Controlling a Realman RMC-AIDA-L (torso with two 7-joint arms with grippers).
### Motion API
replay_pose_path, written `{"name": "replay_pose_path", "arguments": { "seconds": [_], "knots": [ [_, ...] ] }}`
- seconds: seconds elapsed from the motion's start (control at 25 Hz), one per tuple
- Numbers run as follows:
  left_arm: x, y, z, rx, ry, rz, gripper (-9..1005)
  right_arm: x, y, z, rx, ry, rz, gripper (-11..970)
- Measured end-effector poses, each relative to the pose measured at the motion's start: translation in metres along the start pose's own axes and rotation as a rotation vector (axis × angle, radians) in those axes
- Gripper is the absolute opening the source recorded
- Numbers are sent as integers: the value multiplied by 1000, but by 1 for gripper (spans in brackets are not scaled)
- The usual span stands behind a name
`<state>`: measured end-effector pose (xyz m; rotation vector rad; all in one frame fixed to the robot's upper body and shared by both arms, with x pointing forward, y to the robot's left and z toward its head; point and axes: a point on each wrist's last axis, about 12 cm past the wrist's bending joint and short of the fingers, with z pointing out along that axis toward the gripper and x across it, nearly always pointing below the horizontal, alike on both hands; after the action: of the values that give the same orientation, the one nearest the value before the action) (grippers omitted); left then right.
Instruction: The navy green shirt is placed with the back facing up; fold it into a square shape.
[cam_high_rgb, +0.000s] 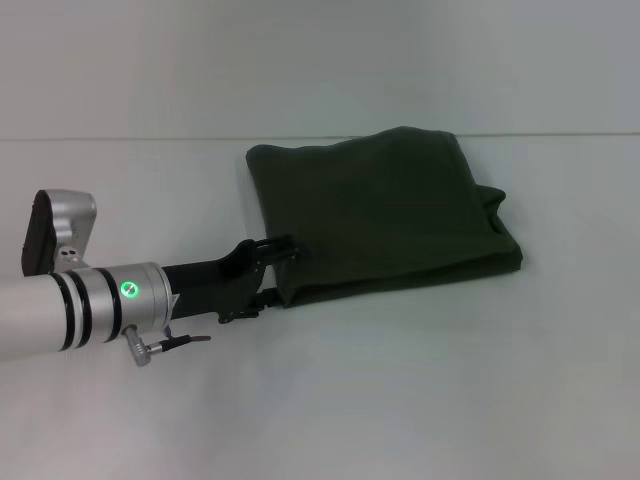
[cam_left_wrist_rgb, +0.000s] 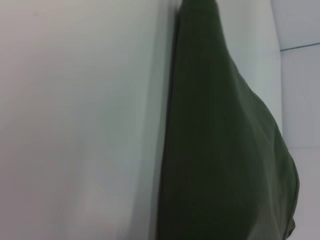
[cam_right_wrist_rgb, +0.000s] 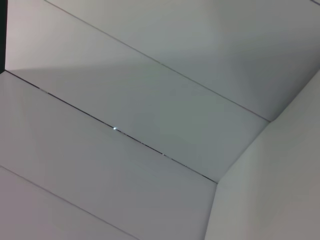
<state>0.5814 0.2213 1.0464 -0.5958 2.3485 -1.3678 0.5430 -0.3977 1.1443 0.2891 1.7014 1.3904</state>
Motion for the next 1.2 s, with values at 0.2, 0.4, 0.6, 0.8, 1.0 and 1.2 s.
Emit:
{"name": "replay_pose_path", "arguments": {
  "seconds": [0.2, 0.4, 0.6, 0.8, 1.0, 1.2],
  "knots": [
    [2, -1, 4, -24, 23, 29, 866, 0, -1, -3, -1, -12, 9, 856],
    [1, 0, 4, -39, 20, 30, 777, 0, -1, -4, -5, -20, 11, 857],
    [1, 1, 4, -48, 23, 32, 608, 1, -1, -5, -5, -23, 16, 857],
    [2, 2, 4, -53, 24, 30, 346, 1, -2, -6, -5, -24, 25, 857],
    [1, 1, 4, -53, 24, 32, 158, 3, -4, -7, -4, -25, 33, 856],
    [2, 1, 4, -49, 31, 31, 69, 3, -4, -8, -2, -26, 35, 856]
  ]
}}
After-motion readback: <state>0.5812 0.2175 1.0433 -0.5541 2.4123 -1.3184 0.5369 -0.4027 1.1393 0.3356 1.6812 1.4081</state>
